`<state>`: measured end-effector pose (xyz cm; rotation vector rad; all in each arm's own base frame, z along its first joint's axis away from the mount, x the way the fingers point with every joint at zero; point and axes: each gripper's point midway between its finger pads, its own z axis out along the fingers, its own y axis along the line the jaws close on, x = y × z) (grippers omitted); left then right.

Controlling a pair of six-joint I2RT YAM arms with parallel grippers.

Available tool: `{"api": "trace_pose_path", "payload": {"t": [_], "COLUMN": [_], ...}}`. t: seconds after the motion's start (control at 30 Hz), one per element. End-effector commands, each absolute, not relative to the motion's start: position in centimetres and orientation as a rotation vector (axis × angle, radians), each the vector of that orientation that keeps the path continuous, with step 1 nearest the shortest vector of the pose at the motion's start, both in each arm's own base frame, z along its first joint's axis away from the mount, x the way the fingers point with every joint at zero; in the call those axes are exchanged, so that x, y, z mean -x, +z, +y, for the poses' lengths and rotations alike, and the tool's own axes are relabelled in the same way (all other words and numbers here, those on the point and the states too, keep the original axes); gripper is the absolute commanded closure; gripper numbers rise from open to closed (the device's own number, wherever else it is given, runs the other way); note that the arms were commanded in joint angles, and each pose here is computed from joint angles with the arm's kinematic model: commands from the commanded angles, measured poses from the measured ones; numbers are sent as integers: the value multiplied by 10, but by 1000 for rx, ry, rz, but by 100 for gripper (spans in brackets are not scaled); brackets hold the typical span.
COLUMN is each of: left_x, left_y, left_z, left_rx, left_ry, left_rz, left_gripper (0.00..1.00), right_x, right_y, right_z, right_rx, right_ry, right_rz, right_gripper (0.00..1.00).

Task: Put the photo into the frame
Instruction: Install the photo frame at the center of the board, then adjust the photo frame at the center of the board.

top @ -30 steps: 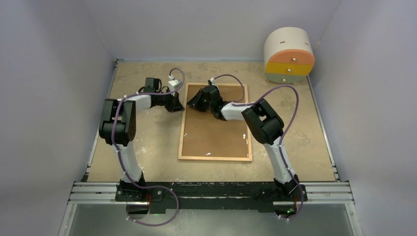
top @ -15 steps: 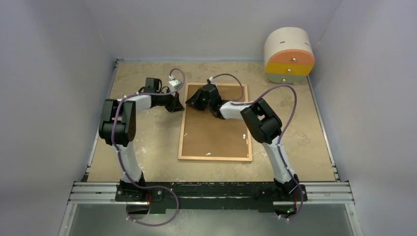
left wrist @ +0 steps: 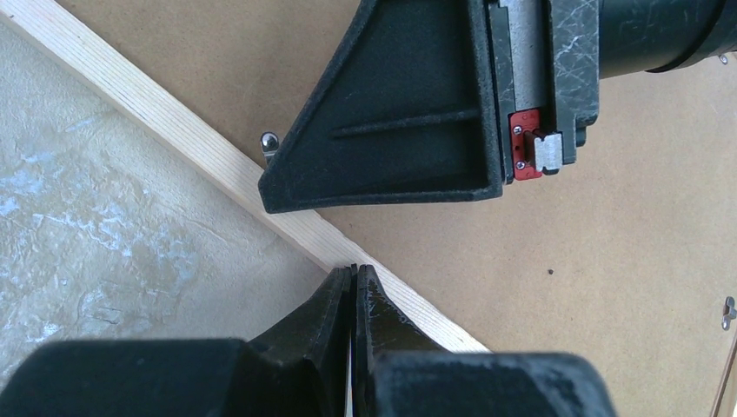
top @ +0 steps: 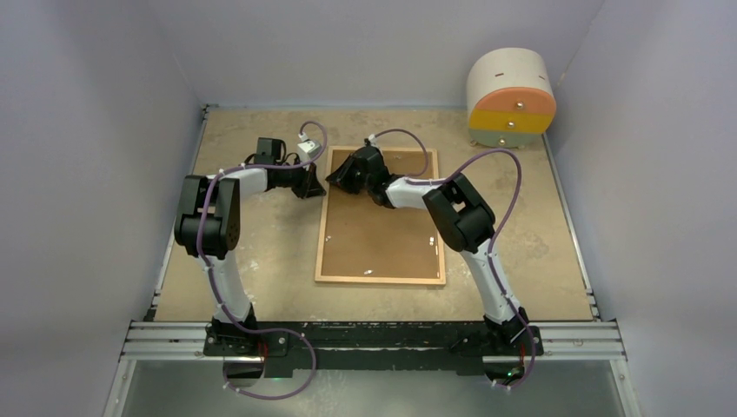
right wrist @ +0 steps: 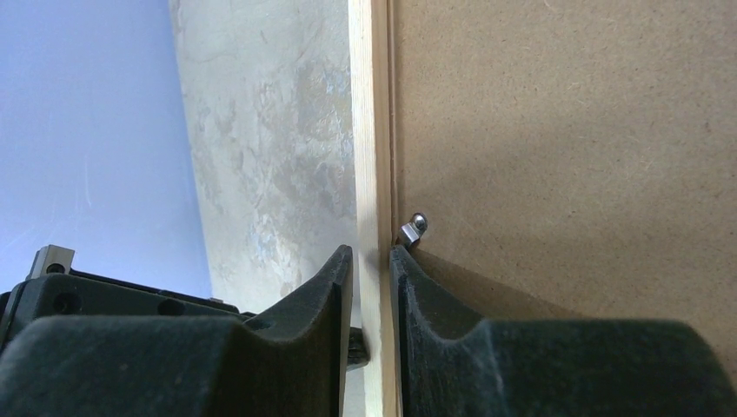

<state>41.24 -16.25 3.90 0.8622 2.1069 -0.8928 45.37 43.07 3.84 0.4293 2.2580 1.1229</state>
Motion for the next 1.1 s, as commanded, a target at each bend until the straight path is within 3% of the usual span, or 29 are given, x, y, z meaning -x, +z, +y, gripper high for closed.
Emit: {"api": "trace_pose_path", "payload": {"t": [0.0, 0.1, 0.23, 0.4, 0.53, 0.73, 1.07], "left_x": [-377, -380, -387, -367, -344, -317, -276], "left_y": [25, 37, 58, 45, 23, 6, 3], "left_z": [-173, -169, -151, -138, -134, -132, -166], "left_rx": [-899, -914, -920, -1061, -1191, -1310, -1542], "left_ry": [-972, -946, -888, -756, -634, -569, -565], "left_rz": [2191, 2180, 2154, 2182, 2195, 2207, 2113], "left_gripper": [100, 100, 100, 99, 99, 98, 98], "right_x": [-446, -446, -446, -460, -469, -464, -480], "right_y": [26, 72, 122, 125, 104, 59, 30], "right_z": [425, 430, 405, 312, 211, 120, 141], "right_rx": [-413, -286, -173, -284, -489, -660, -617], "right_ry": [1104, 1264, 1273, 1030, 731, 439, 533], "right_rz": [2327, 2280, 2238, 2269, 2269, 2314, 2379], "right_gripper": [74, 68, 51, 30, 21, 17, 18]}}
